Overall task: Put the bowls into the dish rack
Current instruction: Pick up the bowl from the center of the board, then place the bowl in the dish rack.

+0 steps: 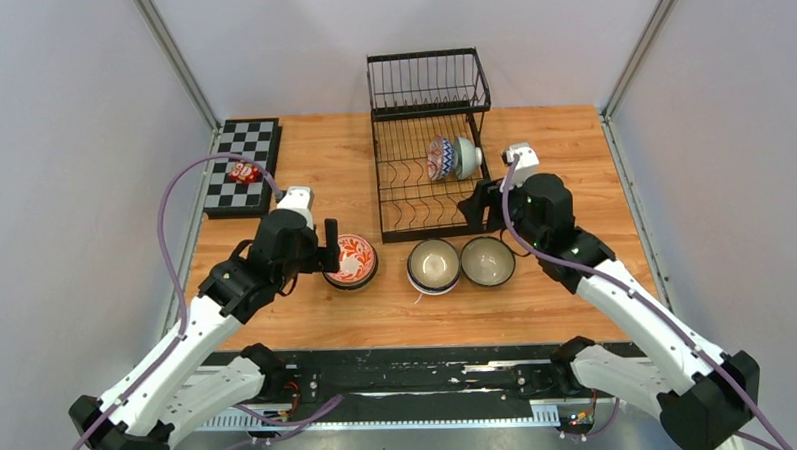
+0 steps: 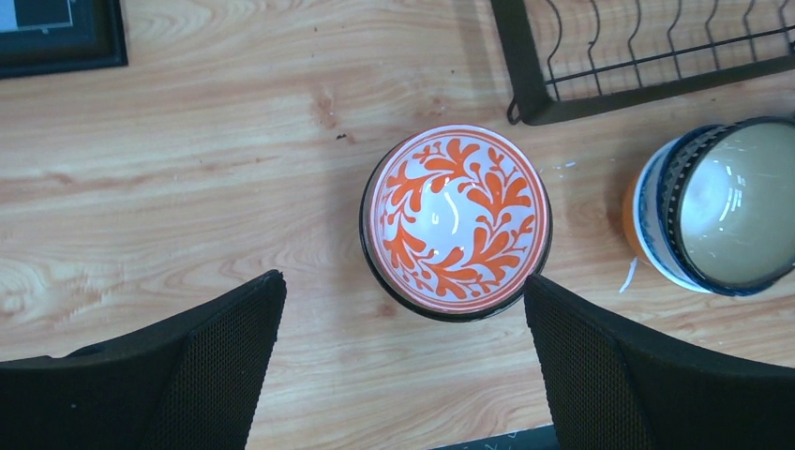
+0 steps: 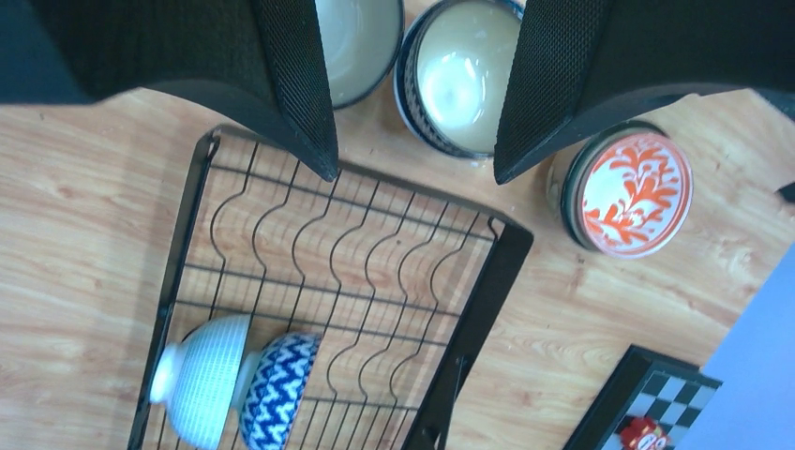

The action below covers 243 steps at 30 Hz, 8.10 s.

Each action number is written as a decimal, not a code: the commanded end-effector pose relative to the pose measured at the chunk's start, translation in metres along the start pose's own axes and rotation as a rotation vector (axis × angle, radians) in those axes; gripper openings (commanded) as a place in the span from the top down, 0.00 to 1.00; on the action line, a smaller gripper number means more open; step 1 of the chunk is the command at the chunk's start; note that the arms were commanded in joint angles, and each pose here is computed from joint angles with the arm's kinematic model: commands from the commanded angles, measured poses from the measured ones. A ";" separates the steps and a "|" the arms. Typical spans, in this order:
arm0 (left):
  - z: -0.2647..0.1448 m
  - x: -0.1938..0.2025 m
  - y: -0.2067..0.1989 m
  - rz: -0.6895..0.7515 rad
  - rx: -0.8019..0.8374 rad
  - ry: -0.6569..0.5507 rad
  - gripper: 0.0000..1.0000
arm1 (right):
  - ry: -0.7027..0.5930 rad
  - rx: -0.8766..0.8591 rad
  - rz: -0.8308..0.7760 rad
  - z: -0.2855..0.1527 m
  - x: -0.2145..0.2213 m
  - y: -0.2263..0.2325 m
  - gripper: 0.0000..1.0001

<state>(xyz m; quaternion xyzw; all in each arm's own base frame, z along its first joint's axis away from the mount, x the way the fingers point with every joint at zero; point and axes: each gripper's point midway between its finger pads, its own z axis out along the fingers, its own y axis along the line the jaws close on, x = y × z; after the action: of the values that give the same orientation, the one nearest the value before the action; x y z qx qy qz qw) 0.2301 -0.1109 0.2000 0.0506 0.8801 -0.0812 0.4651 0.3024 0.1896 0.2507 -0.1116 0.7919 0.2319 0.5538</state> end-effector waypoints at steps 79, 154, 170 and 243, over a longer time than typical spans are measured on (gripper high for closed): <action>0.029 -0.033 -0.012 -0.130 -0.013 -0.052 1.00 | 0.033 -0.299 0.068 -0.060 0.005 0.068 0.41; -0.102 -0.119 -0.108 -0.425 0.854 -0.589 1.00 | -0.196 -0.792 0.365 -0.097 -0.057 0.217 0.11; -0.103 -0.120 -0.109 -0.422 0.864 -0.594 1.00 | -0.202 -0.807 0.353 -0.099 -0.060 0.221 0.36; -0.050 -0.013 -0.004 0.004 0.183 -0.191 0.00 | -0.006 0.045 -0.128 0.151 -0.014 0.027 0.97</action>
<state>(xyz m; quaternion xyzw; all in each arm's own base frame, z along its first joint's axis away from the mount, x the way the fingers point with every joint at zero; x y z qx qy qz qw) 0.1944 -0.1054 0.2390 0.0761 0.8256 -0.1688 0.5329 0.3929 0.2801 0.1956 -0.1707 0.8185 0.1538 0.5265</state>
